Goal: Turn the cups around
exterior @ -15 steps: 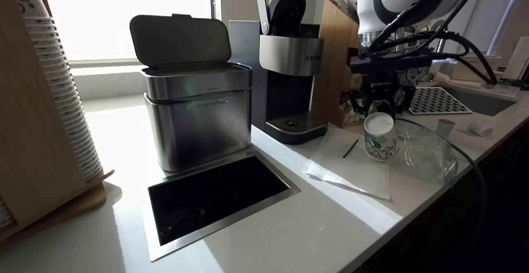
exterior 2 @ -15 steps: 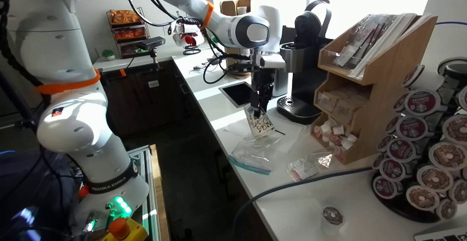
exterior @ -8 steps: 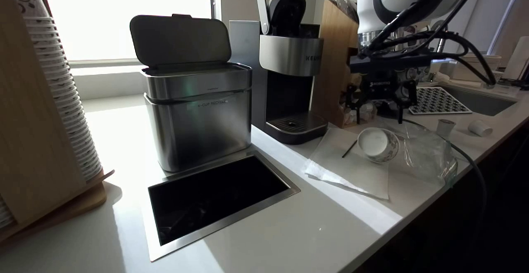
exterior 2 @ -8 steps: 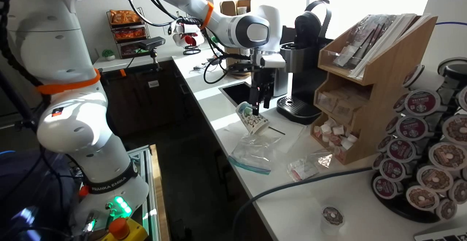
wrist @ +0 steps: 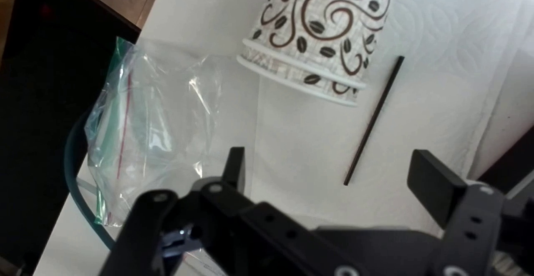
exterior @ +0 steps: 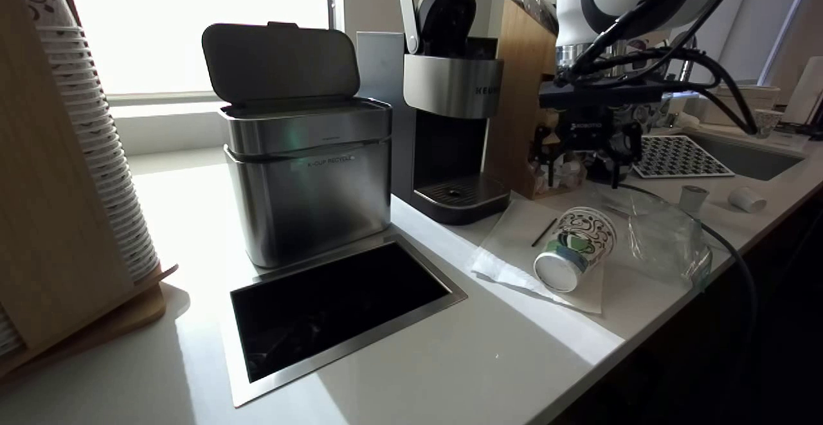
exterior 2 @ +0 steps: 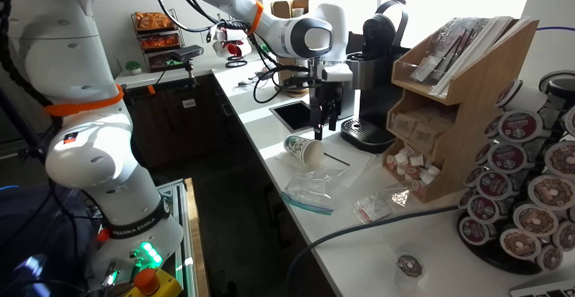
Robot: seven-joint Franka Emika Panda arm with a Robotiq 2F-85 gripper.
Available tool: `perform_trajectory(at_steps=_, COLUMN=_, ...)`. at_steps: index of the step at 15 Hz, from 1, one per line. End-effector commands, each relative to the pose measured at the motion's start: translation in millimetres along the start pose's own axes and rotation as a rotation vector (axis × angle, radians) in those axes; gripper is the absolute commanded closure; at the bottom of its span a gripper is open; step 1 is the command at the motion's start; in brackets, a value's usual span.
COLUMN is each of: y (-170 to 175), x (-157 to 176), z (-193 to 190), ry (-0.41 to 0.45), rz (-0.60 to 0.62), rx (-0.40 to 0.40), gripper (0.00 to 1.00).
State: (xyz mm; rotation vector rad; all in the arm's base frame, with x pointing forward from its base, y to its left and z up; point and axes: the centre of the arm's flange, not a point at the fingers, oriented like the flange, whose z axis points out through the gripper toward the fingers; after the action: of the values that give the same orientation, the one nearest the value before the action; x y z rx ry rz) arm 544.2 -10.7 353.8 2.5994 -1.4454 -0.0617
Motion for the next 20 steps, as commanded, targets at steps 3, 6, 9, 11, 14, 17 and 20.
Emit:
perform_trajectory(at_steps=3, y=6.6, x=2.8, z=-12.7, ry=-0.145, rz=-0.010, rx=0.185, gripper=0.00)
perform_trajectory(at_steps=6, y=12.1, x=3.2, z=-16.1, ry=-0.271, rz=-0.065, rx=0.280, gripper=0.00)
perform_trajectory(at_steps=9, y=20.7, x=7.5, z=-21.8, ry=-0.340, rz=-0.130, rx=0.345, gripper=0.00)
perform_trajectory(at_steps=11, y=26.9, x=11.1, z=-23.7, ry=-0.369, rz=-0.187, rx=0.370, gripper=0.00)
perform_trajectory(at_steps=14, y=35.5, x=14.3, z=-21.8, ry=-0.414, rz=-0.275, rx=0.380, gripper=0.00)
perform_trajectory(at_steps=17, y=41.3, x=15.4, z=-18.5, ry=-0.452, rz=-0.339, rx=0.372, gripper=0.00)
perform_trajectory(at_steps=20, y=36.1, x=16.2, z=-17.0, ry=-0.429, rz=-0.328, rx=0.357, gripper=0.00)
